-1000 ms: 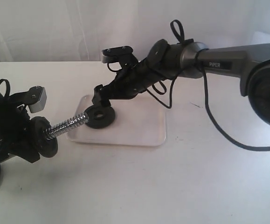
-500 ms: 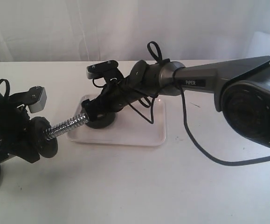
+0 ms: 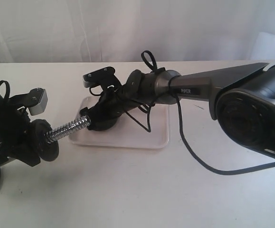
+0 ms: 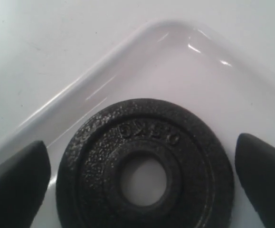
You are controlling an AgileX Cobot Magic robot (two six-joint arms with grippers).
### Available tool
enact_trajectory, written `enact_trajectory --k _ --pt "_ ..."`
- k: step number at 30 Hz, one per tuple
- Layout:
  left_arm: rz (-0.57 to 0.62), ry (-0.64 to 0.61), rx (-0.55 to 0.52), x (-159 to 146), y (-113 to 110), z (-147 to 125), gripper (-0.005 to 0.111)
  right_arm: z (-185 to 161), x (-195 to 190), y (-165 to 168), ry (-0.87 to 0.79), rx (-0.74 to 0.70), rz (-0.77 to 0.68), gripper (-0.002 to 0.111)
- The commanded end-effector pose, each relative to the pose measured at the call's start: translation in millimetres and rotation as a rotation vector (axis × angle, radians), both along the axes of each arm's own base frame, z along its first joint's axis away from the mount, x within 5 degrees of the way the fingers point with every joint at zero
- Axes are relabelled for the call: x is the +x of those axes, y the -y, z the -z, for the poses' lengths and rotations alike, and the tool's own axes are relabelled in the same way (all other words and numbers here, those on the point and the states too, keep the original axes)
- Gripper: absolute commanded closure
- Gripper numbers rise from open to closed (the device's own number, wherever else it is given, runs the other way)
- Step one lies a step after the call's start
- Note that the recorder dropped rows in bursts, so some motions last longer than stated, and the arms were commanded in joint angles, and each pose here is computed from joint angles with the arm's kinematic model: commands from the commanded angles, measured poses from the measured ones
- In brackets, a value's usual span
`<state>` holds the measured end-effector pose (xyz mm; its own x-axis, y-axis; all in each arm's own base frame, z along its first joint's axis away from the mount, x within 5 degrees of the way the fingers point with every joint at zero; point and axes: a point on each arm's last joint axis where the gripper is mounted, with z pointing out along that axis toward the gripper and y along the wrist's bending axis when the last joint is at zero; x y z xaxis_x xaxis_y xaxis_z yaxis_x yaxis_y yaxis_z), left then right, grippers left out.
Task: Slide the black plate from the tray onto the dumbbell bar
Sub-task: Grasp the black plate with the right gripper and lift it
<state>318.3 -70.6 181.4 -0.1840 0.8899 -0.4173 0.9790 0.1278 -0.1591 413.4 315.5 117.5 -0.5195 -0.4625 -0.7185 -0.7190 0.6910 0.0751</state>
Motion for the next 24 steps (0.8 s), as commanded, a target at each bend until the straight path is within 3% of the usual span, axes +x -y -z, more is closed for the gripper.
enact_trajectory --k 1,24 --pt "-0.017 -0.026 -0.113 -7.4 7.2 -24.2 0.107 3.6 -2.7 -3.7 0.009 -0.023 -0.029 0.009" --pt "-0.015 -0.029 -0.114 -7.8 7.3 -24.3 0.107 10.6 -5.7 2.9 0.026 -0.163 -0.109 0.01"
